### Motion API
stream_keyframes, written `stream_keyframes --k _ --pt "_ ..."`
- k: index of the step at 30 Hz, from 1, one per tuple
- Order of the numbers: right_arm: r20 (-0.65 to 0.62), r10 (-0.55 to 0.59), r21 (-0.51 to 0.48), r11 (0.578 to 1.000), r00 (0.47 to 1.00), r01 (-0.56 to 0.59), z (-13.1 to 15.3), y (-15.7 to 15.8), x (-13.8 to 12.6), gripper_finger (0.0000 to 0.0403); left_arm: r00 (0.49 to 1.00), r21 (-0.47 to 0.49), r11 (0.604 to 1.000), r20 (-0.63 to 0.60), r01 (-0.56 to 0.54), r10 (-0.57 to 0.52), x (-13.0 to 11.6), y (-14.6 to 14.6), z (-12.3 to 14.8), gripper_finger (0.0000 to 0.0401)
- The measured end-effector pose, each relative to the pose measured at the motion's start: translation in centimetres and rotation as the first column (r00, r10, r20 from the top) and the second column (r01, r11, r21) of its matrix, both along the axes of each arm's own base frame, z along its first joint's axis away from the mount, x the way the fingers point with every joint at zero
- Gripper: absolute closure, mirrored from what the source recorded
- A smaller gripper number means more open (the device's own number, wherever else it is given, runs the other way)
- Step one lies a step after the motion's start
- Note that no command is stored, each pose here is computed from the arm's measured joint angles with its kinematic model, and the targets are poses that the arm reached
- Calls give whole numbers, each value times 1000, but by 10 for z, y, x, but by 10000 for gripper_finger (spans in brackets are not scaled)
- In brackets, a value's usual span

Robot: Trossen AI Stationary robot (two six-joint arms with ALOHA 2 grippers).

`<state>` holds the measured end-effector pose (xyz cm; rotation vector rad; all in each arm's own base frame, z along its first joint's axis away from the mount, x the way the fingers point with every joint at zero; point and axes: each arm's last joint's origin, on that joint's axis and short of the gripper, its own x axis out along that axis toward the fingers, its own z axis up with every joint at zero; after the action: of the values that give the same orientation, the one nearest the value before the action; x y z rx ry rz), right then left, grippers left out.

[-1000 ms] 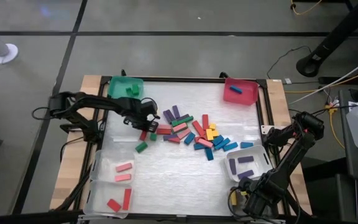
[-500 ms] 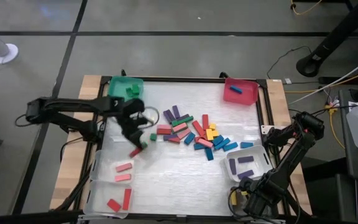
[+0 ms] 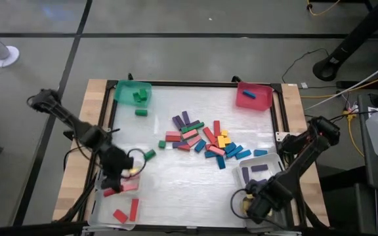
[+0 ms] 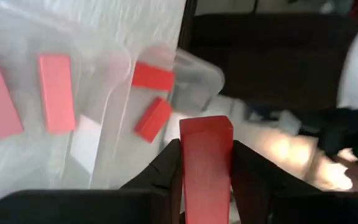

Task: Sort blocks
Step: Put the red block into the bottom transparent bin, then put the pink block into the top transparent bin

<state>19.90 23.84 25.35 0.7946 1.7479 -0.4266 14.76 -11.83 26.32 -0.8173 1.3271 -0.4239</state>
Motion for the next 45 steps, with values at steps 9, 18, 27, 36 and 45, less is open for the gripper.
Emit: stream_keyframes --k 9,18,27,36,45 --pt "221 -141 -85 983 965 163 37 -26 38 117 982 109 976 -47 187 -182 -6 -35 -23 311" --pt "427 -33 -375 903 904 210 28 -76 82 117 958 223 933 -111 283 -264 5 -51 -55 286" --pt "202 253 -519 847 946 -116 -23 -124 131 117 949 253 917 -157 307 -275 9 -55 -68 215" --pt "66 192 -524 841 979 -130 -60 -165 153 117 955 246 930 -178 275 -235 9 -55 -68 213" --pt "37 244 -488 851 969 -196 -67 -169 157 150 956 245 931 -182 270 -229 9 -55 -68 216"
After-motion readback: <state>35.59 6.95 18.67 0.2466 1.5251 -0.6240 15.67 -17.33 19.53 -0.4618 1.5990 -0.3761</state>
